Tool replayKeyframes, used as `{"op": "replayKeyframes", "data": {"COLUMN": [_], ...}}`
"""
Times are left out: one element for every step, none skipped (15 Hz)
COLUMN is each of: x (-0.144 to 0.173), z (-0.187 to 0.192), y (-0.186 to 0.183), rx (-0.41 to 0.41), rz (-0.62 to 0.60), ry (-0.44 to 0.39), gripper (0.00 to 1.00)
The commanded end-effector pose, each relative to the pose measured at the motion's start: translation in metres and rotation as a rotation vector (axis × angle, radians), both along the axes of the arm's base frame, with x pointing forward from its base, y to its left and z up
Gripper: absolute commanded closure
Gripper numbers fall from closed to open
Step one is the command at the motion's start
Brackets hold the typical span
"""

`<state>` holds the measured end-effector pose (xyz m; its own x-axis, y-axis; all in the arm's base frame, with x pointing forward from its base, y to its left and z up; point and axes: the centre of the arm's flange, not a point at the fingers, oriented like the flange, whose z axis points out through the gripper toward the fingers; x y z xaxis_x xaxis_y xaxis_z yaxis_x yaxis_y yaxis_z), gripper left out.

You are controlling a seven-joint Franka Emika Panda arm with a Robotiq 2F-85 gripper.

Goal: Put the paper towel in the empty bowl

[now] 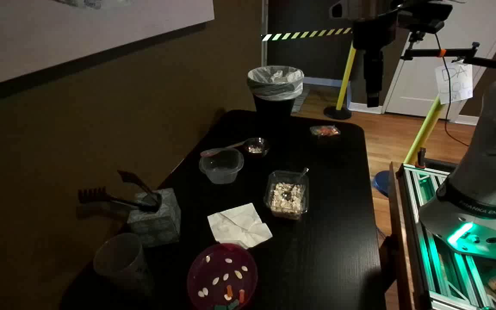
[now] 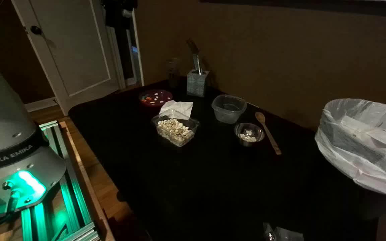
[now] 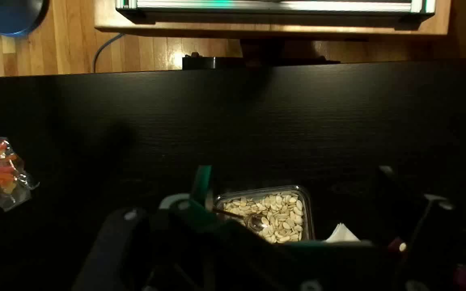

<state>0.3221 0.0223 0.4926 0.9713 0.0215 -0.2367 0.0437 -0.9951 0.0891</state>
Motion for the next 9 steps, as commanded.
{"op": "replayKeyframes", "data": {"x": [0.000,0.000,0.000,0.005,0.014,0.024,0.035,0.047,0.055], "z": [0.000,0.000,0.000,-0.004,-0.011,-0.019,-0.027,-0.037,-0.045], "y": [0.000,0.000,0.000,0.010,0.024,0.038,0.052,0.065,0.076], "rx": [0.000,0.000,0.000,0.004,0.002,-0.017,-0.037,-0.069,-0.080], "rz": [0.000,0.000,0.000,0.018,0.032,0.048,0.065,0.080,0.092], "ry": [0.000,0.000,0.000,-0.032,-0.054,-0.081,-0.115,-0.148,-0.182], "gripper": [0.00,0.00,0.00,0.00,0.00,0.00,0.00,0.00,0.00]}}
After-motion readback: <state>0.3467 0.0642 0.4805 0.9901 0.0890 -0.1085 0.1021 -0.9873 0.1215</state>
